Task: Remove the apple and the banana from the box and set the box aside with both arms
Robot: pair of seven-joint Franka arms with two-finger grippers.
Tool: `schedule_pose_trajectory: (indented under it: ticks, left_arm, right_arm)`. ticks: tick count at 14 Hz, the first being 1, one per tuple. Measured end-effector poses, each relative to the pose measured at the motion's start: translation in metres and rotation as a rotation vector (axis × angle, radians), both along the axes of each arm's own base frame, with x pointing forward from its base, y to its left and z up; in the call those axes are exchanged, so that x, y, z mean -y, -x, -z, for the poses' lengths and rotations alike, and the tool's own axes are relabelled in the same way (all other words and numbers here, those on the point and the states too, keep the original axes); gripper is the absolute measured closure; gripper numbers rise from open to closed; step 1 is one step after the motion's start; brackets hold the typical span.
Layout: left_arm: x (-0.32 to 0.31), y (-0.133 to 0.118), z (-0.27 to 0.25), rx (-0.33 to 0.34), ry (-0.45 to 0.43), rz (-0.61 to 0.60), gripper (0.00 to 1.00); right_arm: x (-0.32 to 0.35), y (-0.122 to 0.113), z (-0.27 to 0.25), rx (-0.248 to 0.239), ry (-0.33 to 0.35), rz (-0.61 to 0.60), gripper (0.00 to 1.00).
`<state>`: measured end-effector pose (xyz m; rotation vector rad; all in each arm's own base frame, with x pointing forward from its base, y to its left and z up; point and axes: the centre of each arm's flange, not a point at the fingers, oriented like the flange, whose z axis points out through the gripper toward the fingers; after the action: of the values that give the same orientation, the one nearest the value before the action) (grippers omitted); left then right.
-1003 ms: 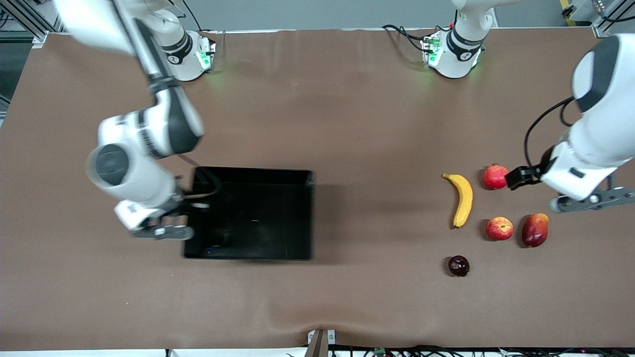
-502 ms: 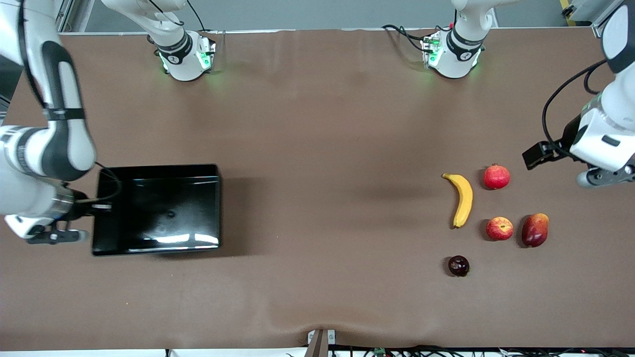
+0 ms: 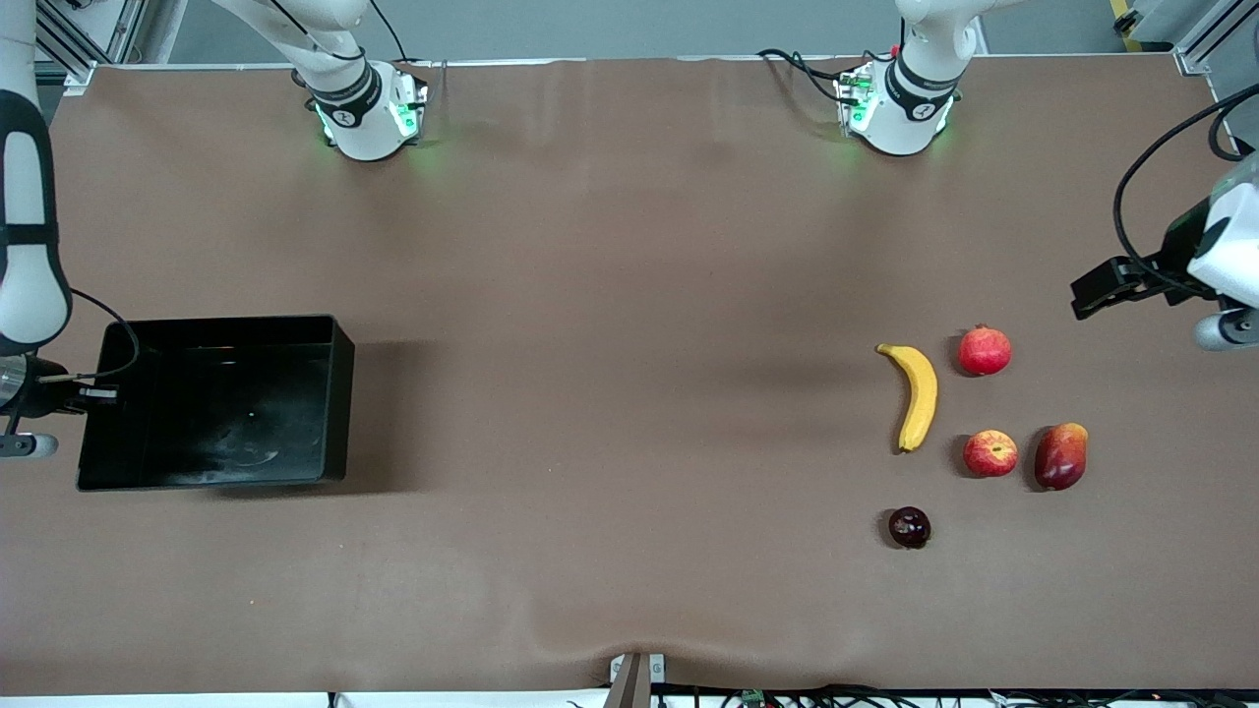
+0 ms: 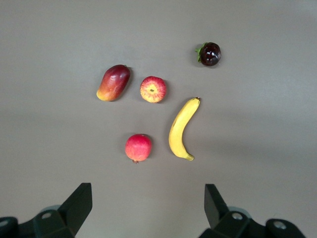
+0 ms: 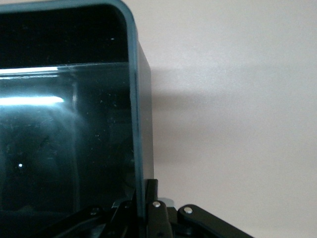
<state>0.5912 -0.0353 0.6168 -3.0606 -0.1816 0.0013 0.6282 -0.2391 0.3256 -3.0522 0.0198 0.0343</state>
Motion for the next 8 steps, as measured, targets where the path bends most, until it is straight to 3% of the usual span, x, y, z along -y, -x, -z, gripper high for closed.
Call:
schedule_pose_trajectory:
  ticks: [5, 8]
  left_arm:
    - [0.003, 0.008, -0.011, 0.008, -0.006, 0.005, 0.00]
    - [0.005, 0.009, -0.014, 0.011, -0.007, 0.023, 0.00]
  right_arm:
    - [0.026, 0.007, 0.063, -0.002, -0.090, 0.122, 0.96]
    - [0.025, 0.002, 0.082, 0.025, -0.077, 0.099, 0.96]
